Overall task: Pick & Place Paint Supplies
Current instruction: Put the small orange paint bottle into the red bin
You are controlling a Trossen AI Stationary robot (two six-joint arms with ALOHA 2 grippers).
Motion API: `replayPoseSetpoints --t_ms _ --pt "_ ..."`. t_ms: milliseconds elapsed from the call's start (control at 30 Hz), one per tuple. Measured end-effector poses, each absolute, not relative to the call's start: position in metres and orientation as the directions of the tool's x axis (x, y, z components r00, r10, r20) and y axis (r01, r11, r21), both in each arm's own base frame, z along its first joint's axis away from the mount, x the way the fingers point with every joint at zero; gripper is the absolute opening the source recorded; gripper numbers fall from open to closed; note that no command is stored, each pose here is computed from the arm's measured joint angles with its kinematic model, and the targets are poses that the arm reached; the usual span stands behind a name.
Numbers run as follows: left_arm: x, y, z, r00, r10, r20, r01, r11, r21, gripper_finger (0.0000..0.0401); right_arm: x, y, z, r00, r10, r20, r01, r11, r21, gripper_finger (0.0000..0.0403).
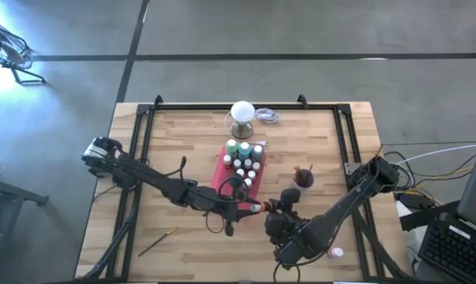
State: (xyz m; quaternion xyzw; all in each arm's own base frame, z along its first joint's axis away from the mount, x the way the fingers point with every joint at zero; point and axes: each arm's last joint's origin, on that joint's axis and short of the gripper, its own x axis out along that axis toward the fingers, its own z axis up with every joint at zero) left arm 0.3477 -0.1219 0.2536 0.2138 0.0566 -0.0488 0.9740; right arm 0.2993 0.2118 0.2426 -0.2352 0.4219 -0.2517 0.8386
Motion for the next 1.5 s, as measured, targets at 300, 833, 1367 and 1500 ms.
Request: replayPoseSetpoints --t_ms 300,833,1367,1500 --pt "0.346 -0.120 0.253 0.987 -0.022 -0.159 0.086 0.911 0.404 0.0128 0.299 0.211 0.242 0.515 -0.620 -0.592 0.229 0.765 -0.602 0.0156" --pt "0.314 -0.101 0.257 0.888 0.236 -0.394 -0.058 0.909 0.414 0.0126 0.290 0.206 0.242 0.434 -0.644 -0.630 0.328 0.764 -0.555 0.0208" --pt "0.275 -0.048 0.277 0.713 0.344 -0.611 -0.281 0.939 0.200 0.0126 0.292 0.201 0.241 0.421 -0.659 -0.623 0.353 0.752 -0.557 0.0183" --pt "0.282 -0.036 0.263 0.674 0.327 -0.663 -0.282 0.943 0.178 0.0126 0.292 0.200 0.241 0.420 -0.660 -0.623 0.353 0.751 -0.558 0.0173"
